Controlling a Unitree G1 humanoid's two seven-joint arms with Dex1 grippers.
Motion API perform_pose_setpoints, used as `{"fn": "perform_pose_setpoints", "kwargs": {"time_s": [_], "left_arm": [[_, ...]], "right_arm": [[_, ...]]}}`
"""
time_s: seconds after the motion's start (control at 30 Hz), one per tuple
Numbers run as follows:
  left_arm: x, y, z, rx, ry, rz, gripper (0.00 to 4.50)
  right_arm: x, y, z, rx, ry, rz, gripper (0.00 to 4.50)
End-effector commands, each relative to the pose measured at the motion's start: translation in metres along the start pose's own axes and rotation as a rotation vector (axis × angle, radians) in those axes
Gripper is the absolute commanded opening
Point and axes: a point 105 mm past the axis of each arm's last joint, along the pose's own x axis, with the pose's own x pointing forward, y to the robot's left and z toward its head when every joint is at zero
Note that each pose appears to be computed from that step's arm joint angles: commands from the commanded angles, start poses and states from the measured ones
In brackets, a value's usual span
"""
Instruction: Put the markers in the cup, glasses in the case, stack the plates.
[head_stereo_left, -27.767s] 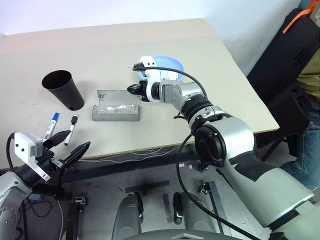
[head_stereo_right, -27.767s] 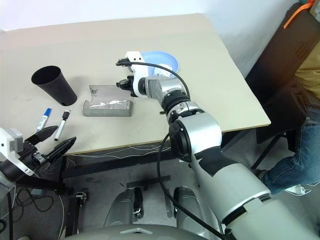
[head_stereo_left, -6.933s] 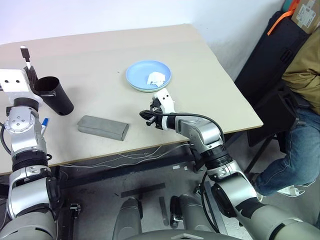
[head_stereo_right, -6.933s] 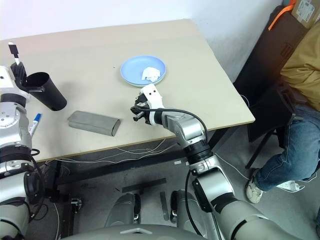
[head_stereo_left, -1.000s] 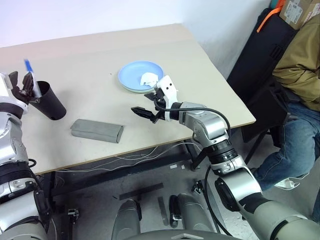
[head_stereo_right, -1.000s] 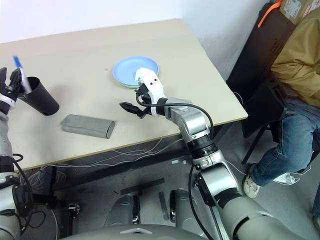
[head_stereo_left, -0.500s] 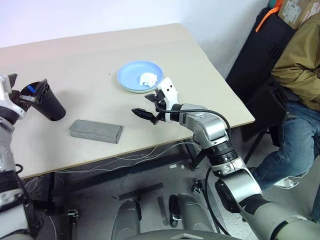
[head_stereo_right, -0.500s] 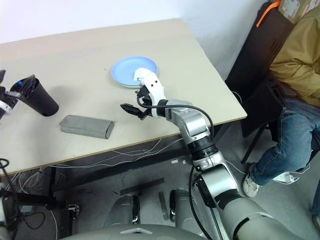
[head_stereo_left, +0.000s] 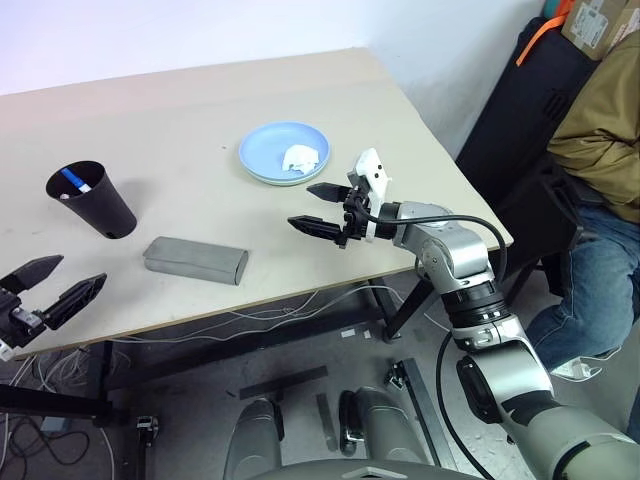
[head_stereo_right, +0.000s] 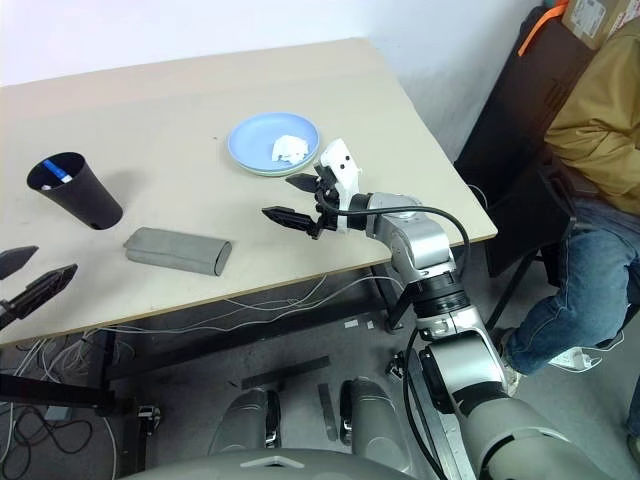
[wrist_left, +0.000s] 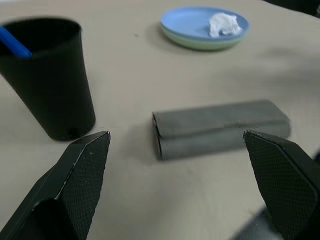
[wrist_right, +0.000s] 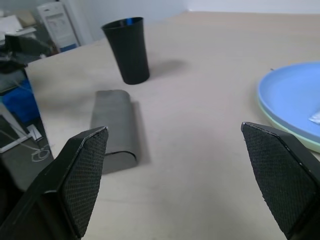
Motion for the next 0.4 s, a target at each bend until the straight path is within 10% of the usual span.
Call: {"fn": "perform_pose_setpoints", "kwargs": {"time_s": [0.03, 0.4], "left_arm": [[-0.008, 0.001, 0.004, 0.011, -0.042, 0.026, 4.46], [-0.007, -0.016, -0.023, -0.019, -0.02, 0.026, 4.46]], "right_arm": [[-0.005, 0.0, 0.015, -0.071, -0.033, 0.018, 4.5], [-0.018, -0.002, 0.015, -0.103, 0.004, 0.099, 4.5]]}}
